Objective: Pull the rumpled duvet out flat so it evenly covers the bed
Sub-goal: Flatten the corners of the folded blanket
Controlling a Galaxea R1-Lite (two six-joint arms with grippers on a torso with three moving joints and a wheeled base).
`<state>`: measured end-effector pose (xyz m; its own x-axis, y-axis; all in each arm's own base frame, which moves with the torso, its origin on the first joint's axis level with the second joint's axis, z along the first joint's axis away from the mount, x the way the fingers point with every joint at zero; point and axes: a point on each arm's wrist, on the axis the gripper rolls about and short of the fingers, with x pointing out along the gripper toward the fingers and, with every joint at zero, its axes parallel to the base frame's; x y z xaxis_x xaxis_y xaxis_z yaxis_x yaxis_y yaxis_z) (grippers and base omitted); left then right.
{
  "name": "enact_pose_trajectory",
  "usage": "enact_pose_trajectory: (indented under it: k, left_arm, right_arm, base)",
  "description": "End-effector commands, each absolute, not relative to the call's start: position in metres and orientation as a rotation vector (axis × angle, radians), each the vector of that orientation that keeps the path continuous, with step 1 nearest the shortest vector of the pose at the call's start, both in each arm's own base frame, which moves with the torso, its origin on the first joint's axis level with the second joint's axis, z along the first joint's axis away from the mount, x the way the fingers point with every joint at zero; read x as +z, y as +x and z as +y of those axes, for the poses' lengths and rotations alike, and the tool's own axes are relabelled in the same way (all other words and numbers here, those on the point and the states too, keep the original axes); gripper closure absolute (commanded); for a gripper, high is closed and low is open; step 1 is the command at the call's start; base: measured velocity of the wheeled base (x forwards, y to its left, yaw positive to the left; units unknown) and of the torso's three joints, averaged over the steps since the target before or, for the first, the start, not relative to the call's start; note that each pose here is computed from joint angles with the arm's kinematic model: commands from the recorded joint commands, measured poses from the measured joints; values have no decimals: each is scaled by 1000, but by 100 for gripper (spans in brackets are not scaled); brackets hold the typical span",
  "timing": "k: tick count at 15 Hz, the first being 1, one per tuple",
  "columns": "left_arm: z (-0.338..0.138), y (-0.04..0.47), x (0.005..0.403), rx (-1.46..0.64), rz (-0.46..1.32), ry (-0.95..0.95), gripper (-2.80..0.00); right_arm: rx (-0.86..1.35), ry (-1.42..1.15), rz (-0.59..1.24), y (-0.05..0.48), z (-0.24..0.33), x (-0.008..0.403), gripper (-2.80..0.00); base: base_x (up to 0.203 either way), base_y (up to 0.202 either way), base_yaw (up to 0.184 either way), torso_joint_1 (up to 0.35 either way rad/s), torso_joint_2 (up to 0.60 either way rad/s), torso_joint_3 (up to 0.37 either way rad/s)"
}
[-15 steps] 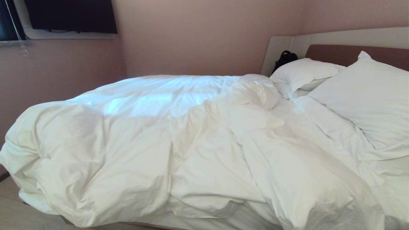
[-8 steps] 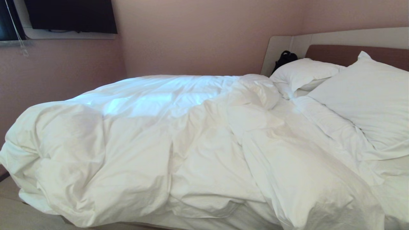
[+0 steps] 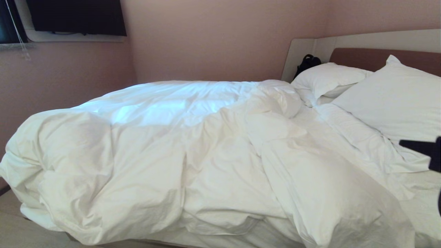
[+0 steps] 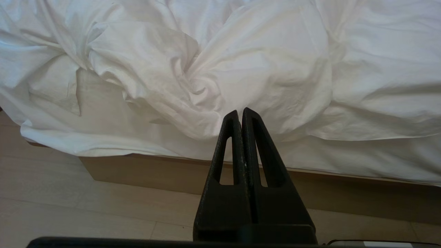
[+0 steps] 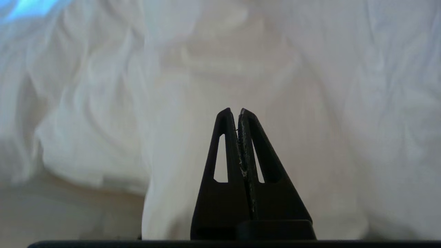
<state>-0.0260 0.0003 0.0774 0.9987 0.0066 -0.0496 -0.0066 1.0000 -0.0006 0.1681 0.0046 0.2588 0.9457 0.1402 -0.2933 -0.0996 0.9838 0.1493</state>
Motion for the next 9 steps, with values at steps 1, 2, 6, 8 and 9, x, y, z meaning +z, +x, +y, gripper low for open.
enact_pose_trajectory:
  k: [1, 2, 6, 8, 9]
  left_arm:
    - [0, -26, 77, 9, 51, -1, 0]
    - [0, -26, 77, 8, 51, -1, 0]
    - [0, -26, 77, 6, 51, -1, 0]
    - [0, -26, 77, 6, 51, -1, 0]
    - [0, -26, 77, 8, 51, -1, 0]
  right_arm:
    - [92, 169, 355, 254, -4, 256, 0]
    - [88, 198, 370, 273, -14, 257, 0]
    - [181, 363, 467, 322, -63, 250, 0]
    - [194, 402, 515, 339, -81, 242, 0]
    - [234, 416, 538, 342, -86, 236, 0]
  base:
    - [0, 0, 0, 0, 0, 0]
    - [0, 0, 0, 0, 0, 0]
    - [0, 0, 0, 0, 0, 0]
    - [0, 0, 0, 0, 0, 0]
    - [0, 0, 0, 0, 0, 0]
